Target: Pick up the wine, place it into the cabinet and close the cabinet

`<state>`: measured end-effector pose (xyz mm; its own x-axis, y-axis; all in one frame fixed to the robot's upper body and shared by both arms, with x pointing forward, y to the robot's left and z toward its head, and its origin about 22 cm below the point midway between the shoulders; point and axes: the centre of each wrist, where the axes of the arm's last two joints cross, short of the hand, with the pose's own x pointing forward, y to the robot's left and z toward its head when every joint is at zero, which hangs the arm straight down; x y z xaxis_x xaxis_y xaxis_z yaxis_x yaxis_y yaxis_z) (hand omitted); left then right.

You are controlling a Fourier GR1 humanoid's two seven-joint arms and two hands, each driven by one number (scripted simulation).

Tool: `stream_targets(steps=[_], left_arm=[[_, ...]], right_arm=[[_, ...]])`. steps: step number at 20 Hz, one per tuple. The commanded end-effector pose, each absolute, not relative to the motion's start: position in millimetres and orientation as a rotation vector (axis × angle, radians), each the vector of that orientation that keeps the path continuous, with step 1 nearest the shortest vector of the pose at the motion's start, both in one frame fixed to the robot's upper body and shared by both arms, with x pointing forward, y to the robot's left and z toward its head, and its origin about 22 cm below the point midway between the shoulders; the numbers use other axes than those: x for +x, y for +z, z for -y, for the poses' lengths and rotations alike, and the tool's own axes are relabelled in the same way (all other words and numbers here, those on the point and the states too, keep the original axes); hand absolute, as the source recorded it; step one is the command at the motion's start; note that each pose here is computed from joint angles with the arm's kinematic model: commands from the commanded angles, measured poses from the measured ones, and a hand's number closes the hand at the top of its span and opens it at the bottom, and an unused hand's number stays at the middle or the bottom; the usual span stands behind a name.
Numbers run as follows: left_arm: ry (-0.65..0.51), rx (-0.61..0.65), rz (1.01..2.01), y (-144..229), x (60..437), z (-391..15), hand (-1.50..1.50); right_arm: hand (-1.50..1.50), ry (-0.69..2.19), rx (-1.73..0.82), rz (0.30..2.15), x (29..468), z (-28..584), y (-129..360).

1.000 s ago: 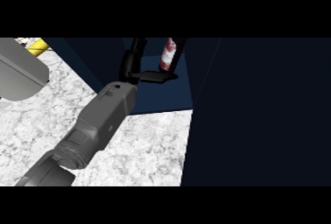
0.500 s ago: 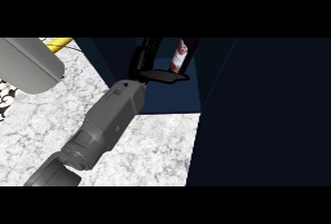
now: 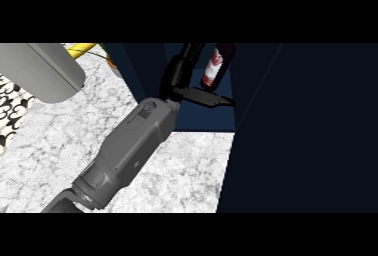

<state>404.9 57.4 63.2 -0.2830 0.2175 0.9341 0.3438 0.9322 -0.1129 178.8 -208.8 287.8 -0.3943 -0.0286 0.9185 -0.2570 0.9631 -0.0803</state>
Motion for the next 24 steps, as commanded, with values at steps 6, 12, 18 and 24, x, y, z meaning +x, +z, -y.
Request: stream_targets(steps=[6,12,18,24], left_arm=[[-0.081,-0.483,1.83,80.7,326.6,-22.2,-1.5],[0.025,-0.483,1.846,74.5,263.5,-15.0,-1.5],[0.101,-0.511,1.841,67.7,217.3,-38.5,-1.5],[0.103,-0.573,1.802,85.0,175.9,-65.2,1.5]], right_arm=[[-1.5,0.256,0.222,1.982,168.8,193.6,281.8],[-1.5,0.272,0.247,1.996,154.0,199.4,286.7],[-1.5,0.262,0.223,1.986,170.8,189.1,295.8],[-1.5,0.274,0.189,1.975,164.8,208.1,298.5]])
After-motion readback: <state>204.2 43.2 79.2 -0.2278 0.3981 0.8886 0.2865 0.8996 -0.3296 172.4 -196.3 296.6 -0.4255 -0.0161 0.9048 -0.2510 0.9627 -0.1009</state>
